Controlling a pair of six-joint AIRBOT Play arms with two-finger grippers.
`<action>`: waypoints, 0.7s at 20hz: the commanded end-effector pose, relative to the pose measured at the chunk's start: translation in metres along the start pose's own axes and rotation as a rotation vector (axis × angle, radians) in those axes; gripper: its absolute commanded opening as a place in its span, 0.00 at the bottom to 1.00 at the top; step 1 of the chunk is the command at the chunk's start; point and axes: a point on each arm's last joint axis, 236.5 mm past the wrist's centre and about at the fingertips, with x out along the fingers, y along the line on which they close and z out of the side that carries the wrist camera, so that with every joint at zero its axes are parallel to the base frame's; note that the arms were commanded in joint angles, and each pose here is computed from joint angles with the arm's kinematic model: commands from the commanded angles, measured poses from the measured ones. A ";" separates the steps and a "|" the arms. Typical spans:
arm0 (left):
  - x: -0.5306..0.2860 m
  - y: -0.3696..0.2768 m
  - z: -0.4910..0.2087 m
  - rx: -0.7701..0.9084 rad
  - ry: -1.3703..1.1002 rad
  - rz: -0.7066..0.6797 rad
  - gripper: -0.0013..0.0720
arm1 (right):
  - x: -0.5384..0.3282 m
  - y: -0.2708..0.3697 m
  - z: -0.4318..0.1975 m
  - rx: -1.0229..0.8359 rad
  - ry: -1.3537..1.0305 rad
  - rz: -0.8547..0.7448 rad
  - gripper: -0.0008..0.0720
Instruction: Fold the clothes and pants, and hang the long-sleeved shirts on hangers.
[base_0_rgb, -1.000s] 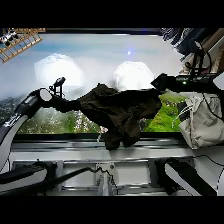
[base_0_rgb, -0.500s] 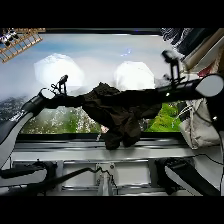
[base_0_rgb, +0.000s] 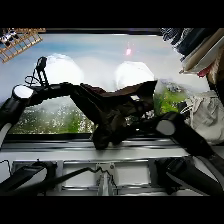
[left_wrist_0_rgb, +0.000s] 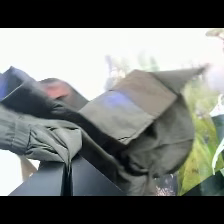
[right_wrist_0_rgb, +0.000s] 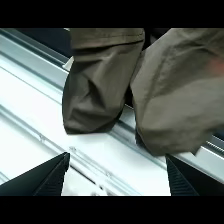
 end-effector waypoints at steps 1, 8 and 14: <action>-0.013 -0.011 0.009 0.026 -0.039 -0.011 0.03 | 0.045 0.014 -0.005 0.076 0.006 0.002 0.97; -0.013 -0.010 0.008 0.039 -0.037 -0.003 0.03 | 0.112 0.046 -0.025 0.166 0.020 0.015 0.98; -0.018 -0.011 0.013 0.051 -0.057 0.001 0.03 | 0.127 0.029 0.026 0.253 -0.126 0.031 0.41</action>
